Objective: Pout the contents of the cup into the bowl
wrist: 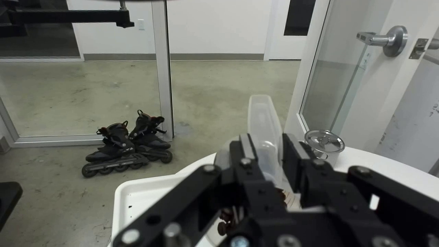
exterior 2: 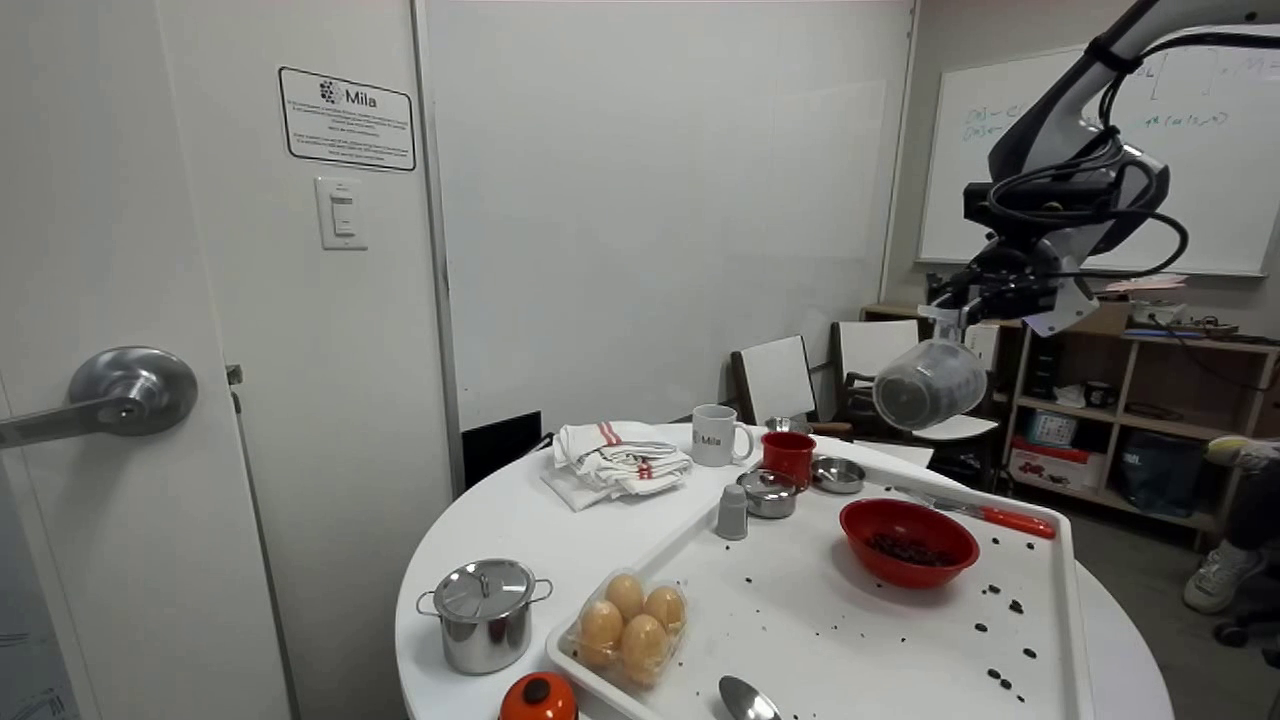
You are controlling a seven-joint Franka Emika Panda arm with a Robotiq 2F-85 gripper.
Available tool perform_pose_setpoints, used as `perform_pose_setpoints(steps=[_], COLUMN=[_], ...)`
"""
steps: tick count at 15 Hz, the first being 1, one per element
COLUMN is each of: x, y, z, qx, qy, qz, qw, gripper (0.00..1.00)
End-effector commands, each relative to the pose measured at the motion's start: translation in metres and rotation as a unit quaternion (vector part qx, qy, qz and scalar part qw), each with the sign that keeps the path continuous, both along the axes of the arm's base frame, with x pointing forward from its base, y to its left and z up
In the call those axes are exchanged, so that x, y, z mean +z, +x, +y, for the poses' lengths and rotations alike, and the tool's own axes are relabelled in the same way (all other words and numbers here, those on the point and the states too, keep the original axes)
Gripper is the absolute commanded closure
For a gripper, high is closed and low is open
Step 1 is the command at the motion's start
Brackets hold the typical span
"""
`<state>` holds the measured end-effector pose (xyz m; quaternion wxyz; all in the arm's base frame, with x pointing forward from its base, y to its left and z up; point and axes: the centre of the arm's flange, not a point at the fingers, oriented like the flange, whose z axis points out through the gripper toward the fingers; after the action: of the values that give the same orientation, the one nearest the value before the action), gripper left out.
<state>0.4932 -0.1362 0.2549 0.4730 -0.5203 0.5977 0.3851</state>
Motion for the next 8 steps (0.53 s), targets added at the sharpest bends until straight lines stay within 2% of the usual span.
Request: perform_pose_setpoints(steps=[1, 8], x=[-0.010, -0.030], y=[0.018, 0.033], z=[-0.006, -0.023], qx=[-0.004, -0.011], qy=[0.003, 0.012], qz=[0.015, 0.043], qw=[0.9999, 0.9990], gripper=[0.89, 0.89])
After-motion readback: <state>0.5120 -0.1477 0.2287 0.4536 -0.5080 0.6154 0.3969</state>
